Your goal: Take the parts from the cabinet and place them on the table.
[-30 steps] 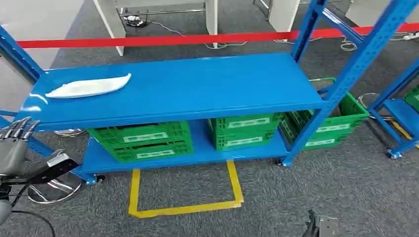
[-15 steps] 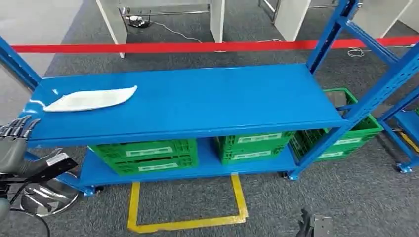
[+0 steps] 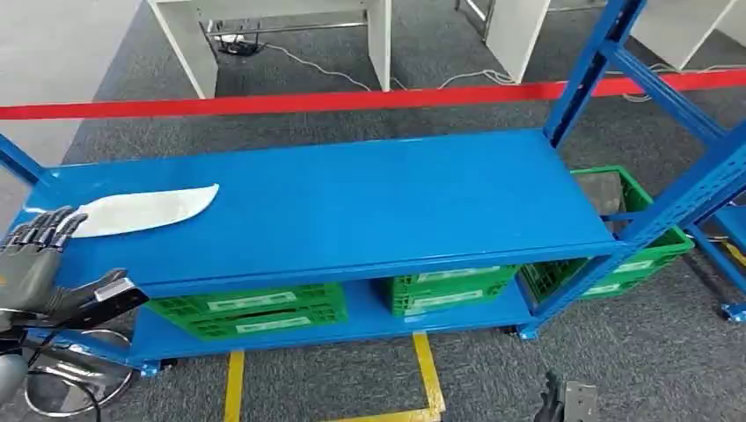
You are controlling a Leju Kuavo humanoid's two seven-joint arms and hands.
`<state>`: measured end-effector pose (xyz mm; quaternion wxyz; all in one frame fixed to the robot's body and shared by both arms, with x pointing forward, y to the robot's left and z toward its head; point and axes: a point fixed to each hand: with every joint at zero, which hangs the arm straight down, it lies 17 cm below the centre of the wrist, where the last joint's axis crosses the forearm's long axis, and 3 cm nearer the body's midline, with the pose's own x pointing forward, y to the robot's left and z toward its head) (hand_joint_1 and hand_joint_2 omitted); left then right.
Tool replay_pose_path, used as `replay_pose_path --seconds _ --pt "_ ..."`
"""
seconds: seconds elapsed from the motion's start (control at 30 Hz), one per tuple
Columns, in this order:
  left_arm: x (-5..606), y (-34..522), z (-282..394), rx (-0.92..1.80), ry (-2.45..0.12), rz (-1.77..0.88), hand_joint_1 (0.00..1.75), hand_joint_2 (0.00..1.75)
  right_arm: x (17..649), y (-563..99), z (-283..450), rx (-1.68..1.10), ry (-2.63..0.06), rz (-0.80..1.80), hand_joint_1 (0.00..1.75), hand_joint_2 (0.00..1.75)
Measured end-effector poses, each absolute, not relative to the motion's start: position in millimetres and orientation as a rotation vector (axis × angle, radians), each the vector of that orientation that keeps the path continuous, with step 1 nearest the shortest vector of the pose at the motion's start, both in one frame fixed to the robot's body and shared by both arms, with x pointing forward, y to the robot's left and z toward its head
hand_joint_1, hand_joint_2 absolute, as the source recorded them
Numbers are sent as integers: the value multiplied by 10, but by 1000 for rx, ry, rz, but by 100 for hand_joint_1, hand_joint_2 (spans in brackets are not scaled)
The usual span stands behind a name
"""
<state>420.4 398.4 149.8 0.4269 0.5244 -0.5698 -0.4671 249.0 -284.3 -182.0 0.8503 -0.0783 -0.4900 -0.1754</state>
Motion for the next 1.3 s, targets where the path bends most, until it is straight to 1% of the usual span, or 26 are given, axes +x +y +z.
replay_pose_path --seconds 0.63,0.9,1.3 --pt "4150 3969 1418 1296 -1414 -1175 0 0 2478 -2849 -1828 -168 -1028 -373 0 0" --pt "4085 4058 1269 1235 -1368 -1157 0 0 2467 -2847 -1835 -166 -1026 -372 0 0" --pt "4031 4226 1263 1239 -1345 -1114 0 0 2462 -2845 -1839 -166 -1024 -368 0 0"
